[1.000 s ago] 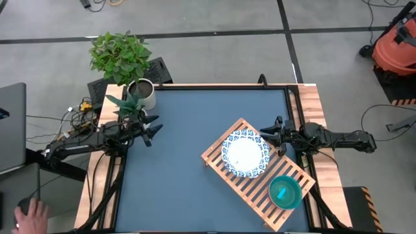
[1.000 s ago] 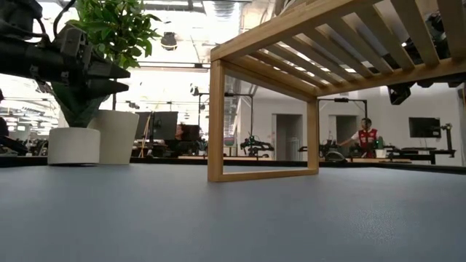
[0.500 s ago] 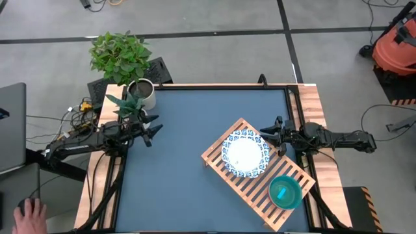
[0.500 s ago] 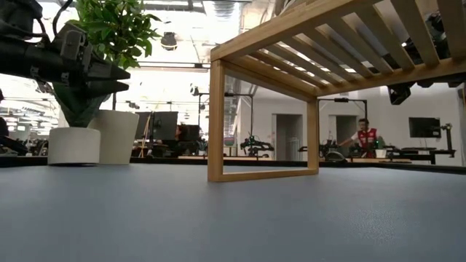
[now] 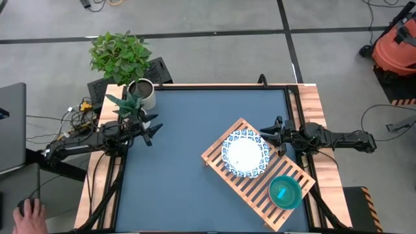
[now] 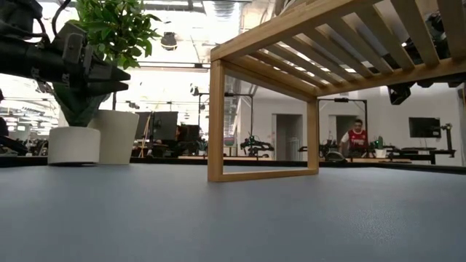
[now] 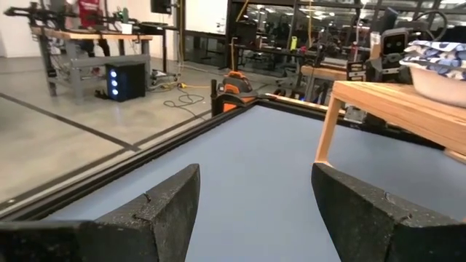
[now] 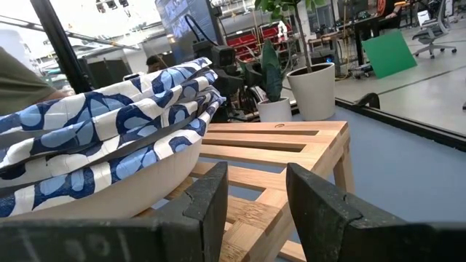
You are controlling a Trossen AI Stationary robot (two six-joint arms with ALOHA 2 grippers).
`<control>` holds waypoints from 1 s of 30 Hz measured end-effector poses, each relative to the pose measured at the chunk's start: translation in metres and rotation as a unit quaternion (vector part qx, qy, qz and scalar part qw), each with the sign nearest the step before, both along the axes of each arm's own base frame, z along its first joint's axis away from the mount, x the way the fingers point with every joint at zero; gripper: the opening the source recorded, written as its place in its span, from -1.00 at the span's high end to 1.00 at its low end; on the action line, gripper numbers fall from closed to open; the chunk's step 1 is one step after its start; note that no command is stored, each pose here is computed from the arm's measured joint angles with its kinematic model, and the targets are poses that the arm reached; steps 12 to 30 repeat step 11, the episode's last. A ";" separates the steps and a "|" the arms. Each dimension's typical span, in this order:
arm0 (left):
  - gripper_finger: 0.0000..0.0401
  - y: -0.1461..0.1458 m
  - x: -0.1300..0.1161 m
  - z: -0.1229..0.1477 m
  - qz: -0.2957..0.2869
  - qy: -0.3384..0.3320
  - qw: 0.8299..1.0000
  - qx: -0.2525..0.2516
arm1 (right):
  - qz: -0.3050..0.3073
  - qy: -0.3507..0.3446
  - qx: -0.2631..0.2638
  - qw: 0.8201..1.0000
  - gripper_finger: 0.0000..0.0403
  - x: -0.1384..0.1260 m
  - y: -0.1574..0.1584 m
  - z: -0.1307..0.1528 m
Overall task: Place and stack bowls onto a shelf
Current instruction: Return to Home Position
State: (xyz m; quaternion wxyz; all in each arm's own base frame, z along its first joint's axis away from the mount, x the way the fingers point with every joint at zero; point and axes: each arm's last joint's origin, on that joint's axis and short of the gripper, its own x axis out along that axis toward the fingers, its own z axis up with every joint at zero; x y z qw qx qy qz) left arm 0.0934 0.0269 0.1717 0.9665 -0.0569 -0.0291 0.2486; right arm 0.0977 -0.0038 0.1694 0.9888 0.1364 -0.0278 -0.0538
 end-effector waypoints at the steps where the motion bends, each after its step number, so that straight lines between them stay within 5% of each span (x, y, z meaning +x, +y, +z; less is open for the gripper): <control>1: -0.25 0.000 0.000 0.000 0.004 0.000 1.000 0.001 | 0.000 0.000 0.000 1.000 0.18 0.000 0.000 0.000; 30: -0.25 0.001 -0.001 0.000 0.018 0.000 1.000 0.002 | 0.000 0.000 0.000 1.000 0.18 0.000 0.000 0.000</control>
